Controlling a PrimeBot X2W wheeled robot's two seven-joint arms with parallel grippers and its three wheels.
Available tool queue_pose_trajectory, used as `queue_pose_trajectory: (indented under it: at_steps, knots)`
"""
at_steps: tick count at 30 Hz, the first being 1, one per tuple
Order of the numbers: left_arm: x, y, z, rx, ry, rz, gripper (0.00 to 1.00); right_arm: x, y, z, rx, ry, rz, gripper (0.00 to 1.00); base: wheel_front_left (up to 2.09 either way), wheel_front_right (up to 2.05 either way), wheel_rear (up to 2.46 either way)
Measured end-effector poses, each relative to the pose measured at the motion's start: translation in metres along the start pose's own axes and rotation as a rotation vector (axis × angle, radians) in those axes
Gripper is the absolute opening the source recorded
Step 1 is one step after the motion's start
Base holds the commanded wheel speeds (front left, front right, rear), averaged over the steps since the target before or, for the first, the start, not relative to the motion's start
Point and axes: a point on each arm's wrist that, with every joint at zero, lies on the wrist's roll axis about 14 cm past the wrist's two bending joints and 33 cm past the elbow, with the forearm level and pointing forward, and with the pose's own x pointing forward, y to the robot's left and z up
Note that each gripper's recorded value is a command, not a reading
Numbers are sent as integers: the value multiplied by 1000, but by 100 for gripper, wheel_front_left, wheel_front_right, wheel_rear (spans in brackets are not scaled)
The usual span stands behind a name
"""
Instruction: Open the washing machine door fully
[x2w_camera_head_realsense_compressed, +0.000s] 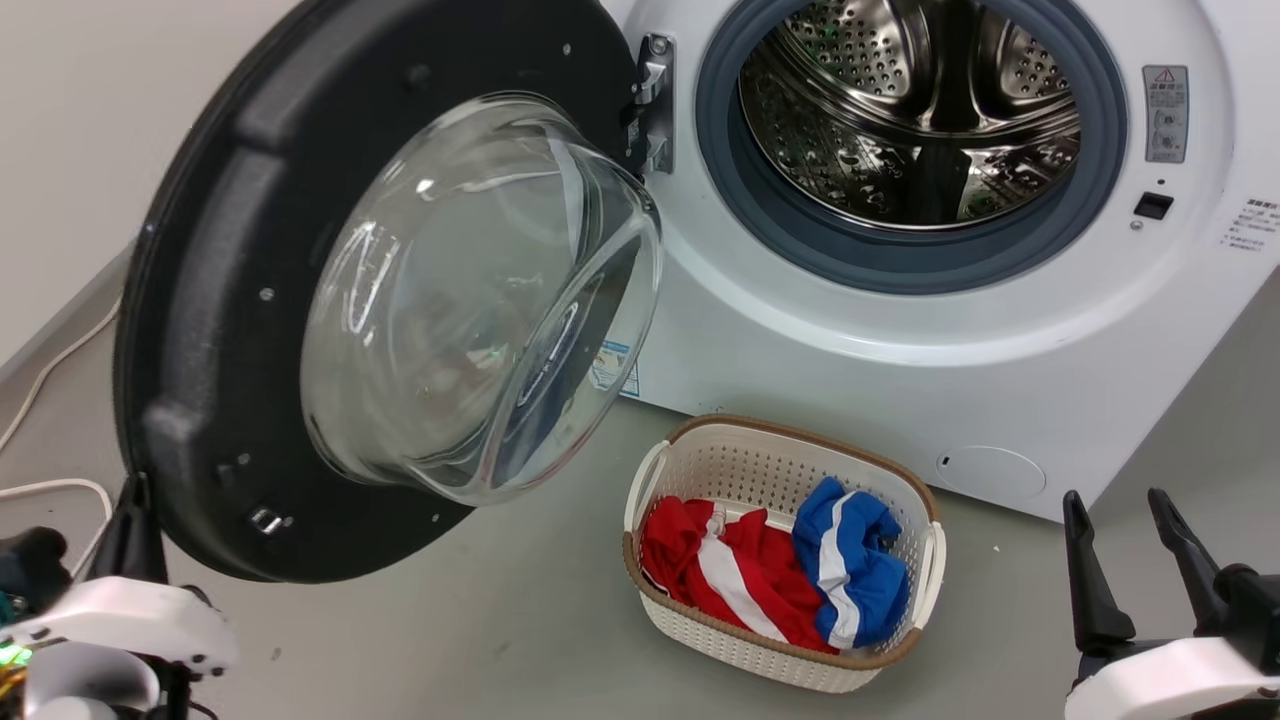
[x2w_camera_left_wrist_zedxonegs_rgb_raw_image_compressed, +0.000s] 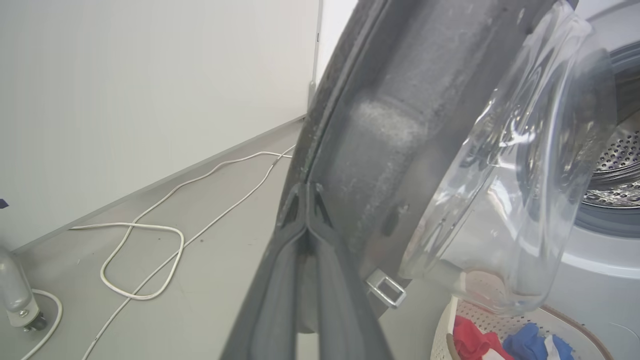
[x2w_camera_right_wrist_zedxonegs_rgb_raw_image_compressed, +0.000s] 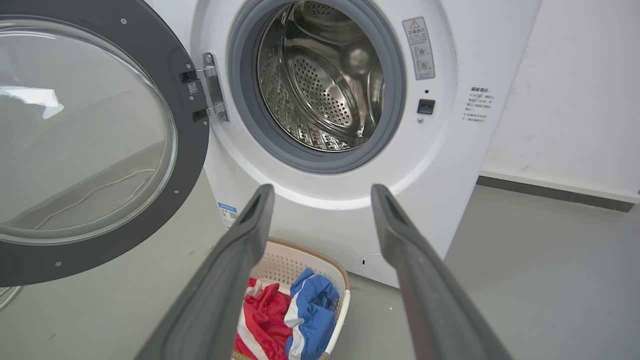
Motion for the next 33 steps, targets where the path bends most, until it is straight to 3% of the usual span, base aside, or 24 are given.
queue_pose_trajectory:
  at_steps: [17,24,33]
  knots:
    - [68,41,7,77,43,75,0,12,-17,-11,15,34,-43,100,0,0,0]
    - [63,39,13,60,-4,63,0,5,-17,-5,19,13,-48,100,0,0,0]
    - [19,9,7,32,-65,-3,0,-9,-13,3,35,-8,-44,100,0,0,0]
